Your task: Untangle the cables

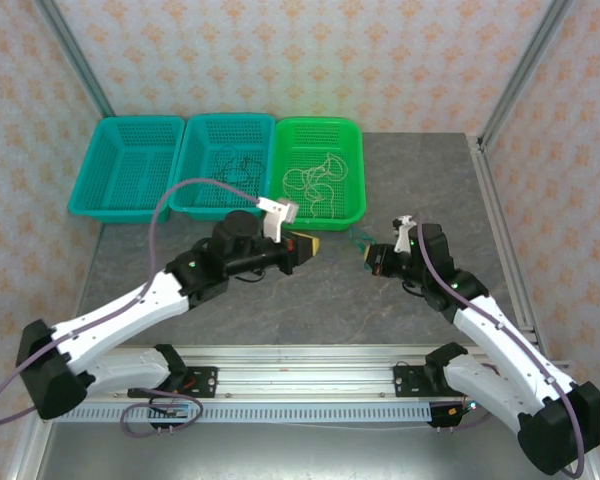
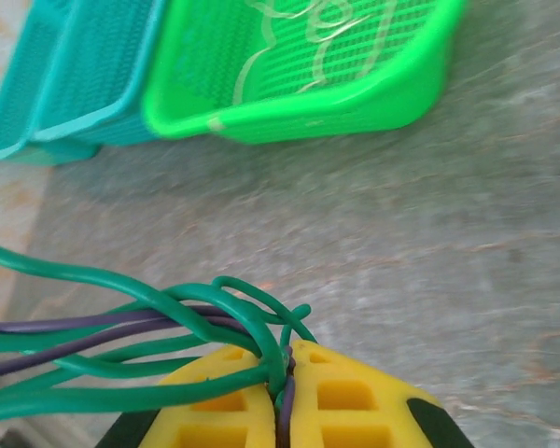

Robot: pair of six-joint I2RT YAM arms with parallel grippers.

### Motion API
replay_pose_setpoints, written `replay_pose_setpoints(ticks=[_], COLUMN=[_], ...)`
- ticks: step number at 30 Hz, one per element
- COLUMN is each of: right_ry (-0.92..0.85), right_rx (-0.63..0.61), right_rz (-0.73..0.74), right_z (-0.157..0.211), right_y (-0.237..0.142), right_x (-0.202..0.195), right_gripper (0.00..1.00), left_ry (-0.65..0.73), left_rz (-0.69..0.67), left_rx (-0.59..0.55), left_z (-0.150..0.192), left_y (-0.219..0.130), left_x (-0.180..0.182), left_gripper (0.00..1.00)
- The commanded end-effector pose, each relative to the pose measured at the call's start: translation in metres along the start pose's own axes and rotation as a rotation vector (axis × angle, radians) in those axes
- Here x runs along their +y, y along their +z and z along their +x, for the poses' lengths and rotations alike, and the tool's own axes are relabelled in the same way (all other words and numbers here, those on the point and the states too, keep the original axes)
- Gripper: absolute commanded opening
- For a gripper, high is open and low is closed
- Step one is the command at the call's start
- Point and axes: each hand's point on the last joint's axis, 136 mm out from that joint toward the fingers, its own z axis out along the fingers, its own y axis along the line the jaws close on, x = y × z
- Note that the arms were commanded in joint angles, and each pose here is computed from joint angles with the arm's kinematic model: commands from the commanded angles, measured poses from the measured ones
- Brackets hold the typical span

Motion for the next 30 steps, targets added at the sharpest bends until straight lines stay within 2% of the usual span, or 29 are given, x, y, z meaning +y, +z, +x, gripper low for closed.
replay_pose_setpoints(ticks=[1,5,7,10,13,20,30], right_ry=[0.041,0.094,0.123,0.199,0.267,0.36,0.538], right_rx=[-0.087,-0.104,-0.105,-0.103,-0.103,-0.133,-0.212], right_rz=[0.301,0.525,0.594,0.659,0.704,0.805,0.818], right_z=[-0.007,0.0,0.004,0.011,0.016,0.021,0.017], right_y=[-0.004,-0.011,-0.015,-0.02,-0.025,-0.039,-0.05], right_x=[-0.056,-0.101,-0.118,-0.141,-0.16,-0.192,-0.216], right_gripper=[0.09,0.13,0.18,0.18,0.17,0.24,0.24], left_ry=[-0.003,-0.107,-0.13,-0.125,-0.136,-0.178,-0.174], left_rz=[-0.171,-0.299,-0.354,-0.416,-0.483,-0.685,-0.992], left_rx=[-0.051,-0.138,-0.135,-0.149,-0.187,-0.274,-0.43], left_z=[-0.007,-0.028,-0.034,-0.042,-0.051,-0.061,-0.058], left_y=[-0.03,-0.07,-0.086,-0.106,-0.124,-0.176,-0.272], left_x=[0.028,0.048,0.054,0.057,0.063,0.089,0.111], left_gripper=[0.0,0.0,0.0,0.0,0.0,0.0,0.0])
